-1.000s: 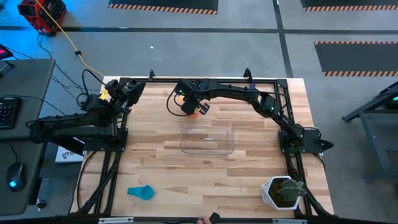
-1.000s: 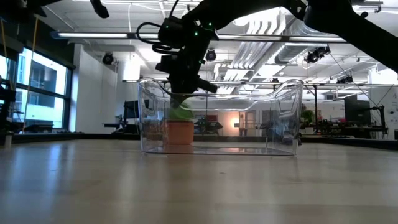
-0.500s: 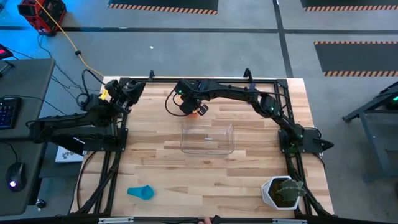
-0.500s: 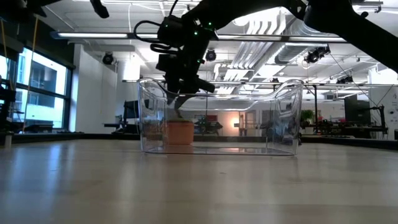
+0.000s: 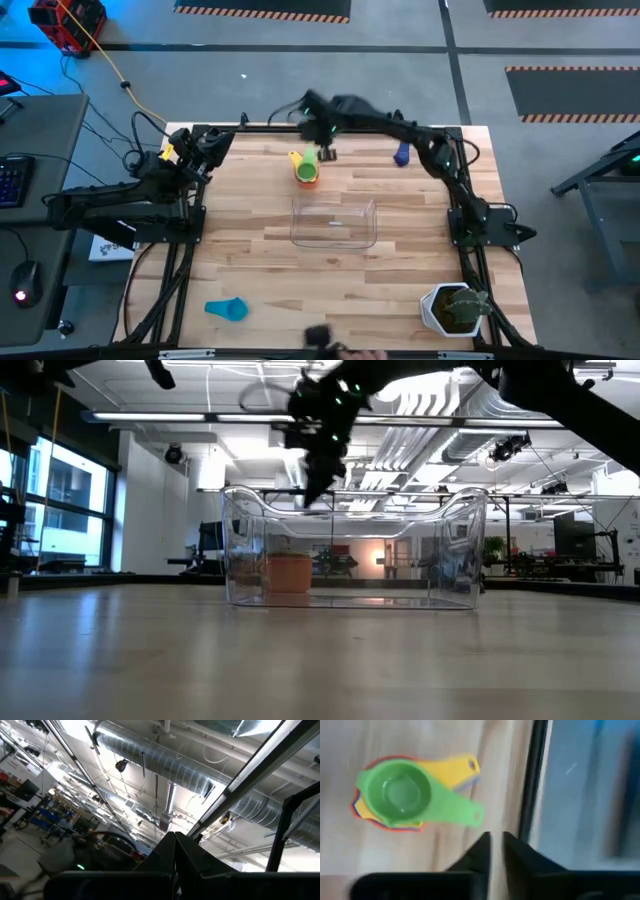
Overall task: Nest measuring cups in basket
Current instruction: Stack the green measuring cup on top of the yellow measuring cup
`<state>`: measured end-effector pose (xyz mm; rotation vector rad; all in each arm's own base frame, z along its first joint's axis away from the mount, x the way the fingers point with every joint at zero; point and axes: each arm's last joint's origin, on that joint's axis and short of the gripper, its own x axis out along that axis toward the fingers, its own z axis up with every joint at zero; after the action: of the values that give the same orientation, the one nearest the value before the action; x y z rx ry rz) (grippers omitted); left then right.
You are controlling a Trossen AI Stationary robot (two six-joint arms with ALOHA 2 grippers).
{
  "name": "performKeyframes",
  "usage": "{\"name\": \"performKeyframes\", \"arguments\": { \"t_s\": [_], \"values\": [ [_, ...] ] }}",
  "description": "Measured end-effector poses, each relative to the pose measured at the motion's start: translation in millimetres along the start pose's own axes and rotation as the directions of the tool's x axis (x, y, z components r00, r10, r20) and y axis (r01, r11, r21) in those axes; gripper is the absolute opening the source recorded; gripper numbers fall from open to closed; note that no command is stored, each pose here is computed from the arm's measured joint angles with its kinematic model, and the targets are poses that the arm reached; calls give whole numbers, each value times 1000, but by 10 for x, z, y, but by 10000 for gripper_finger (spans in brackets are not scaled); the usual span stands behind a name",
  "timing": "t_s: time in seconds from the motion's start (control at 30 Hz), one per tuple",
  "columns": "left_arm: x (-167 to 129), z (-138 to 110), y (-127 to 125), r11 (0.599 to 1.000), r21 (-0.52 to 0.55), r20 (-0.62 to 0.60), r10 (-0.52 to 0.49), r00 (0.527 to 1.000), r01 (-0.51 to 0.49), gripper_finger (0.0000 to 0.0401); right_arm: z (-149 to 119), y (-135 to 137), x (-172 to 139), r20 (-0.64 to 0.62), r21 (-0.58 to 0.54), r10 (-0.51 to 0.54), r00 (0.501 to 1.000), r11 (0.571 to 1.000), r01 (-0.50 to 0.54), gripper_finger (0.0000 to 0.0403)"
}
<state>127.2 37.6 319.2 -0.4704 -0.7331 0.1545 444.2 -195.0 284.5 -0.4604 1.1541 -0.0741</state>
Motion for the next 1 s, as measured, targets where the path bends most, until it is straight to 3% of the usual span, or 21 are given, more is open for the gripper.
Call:
{"name": "performKeyframes", "arguments": {
  "t_s": [0.07, 0.13, 0.2, 0.27, 0.33, 0.47, 0.53, 0.67, 0.8, 0.9, 1.0],
  "values": [
    [-2, -30, 32, 997, 56, -17, 59, 998, -58, 0, -243, -171, 66, -8, 213, 94, 996, 973, -90, 12],
    [-10, -108, 119, 975, 72, -52, 213, 976, -209, 0, -442, -336, 178, -20, 426, 120, 993, 899, -100, 16],
    [-18, -249, 256, 916, 102, -152, 399, 904, -387, 0, -573, -440, 257, 3, 608, 157, 988, 784, -126, 14],
    [-31, -395, 400, 843, 175, -290, 538, 792, -508, 0, -648, -489, 330, 59, 732, 218, 974, 654, -191, 4],
    [-23, -516, 543, 778, 240, -407, 624, 668, -581, 0, -698, -500, 433, 95, 784, 271, 958, 573, -240, 5],
    [-16, -800, 912, 710, 356, -622, 666, 413, -608, 0, -712, -456, 599, 103, 846, 319, 942, 470, -252, 1],
    [-3, -922, 1099, 708, 382, -685, 649, 332, -595, 0, -700, -419, 667, 112, 855, 345, 932, 444, -268, 2],
    [-101, -1128, 1451, 645, 465, -725, 671, 156, -607, 0, -653, -368, 708, 100, 867, 344, 934, 430, -251, 1],
    [-141, -1273, 1715, 653, 479, -745, 656, 122, -587, 0, -584, -355, 713, 124, 886, 320, 939, 390, -250, 0],
    [-134, -1346, 1841, 675, 441, -759, 632, 156, -591, 0, -556, -334, 802, 133, 904, 313, 940, 350, -244, 0],
    [-128, -1383, 1910, 671, 420, -753, 634, 178, -611, 0, -566, -278, 933, 112, 927, 335, 936, 303, -220, 0]
  ]
}}
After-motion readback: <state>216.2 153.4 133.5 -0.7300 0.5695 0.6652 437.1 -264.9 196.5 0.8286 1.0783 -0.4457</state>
